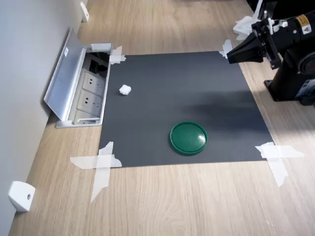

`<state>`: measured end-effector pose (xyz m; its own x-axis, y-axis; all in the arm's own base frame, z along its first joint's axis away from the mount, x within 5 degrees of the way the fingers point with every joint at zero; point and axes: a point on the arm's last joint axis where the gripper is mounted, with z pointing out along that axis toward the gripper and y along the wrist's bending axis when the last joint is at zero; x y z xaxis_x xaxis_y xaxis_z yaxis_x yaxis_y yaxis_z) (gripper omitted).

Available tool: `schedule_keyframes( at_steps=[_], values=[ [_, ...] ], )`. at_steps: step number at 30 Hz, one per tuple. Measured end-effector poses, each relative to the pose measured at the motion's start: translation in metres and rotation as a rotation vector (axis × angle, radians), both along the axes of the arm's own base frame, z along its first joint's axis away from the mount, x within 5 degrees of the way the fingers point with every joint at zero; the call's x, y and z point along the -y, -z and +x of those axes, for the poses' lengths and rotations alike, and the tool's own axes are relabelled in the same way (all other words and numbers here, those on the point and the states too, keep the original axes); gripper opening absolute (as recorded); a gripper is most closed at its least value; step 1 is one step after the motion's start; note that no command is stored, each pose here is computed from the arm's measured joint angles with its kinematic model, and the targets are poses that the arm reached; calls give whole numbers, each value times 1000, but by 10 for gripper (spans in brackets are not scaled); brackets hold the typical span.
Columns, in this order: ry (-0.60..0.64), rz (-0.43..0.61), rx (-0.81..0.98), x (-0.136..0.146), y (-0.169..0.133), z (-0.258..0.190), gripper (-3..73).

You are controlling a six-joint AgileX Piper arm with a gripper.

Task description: Grasp a white terminal and put it on the green lid.

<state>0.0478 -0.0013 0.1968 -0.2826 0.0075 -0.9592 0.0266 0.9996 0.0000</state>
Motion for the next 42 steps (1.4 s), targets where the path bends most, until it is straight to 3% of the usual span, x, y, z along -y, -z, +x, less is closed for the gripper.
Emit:
schedule_keyframes(
  at_steps=[36, 42],
  values=[
    [0, 0, 8, 0, -1, 0, -9],
    [0, -2, 86, 0, -21, -2, -9]
  ],
)
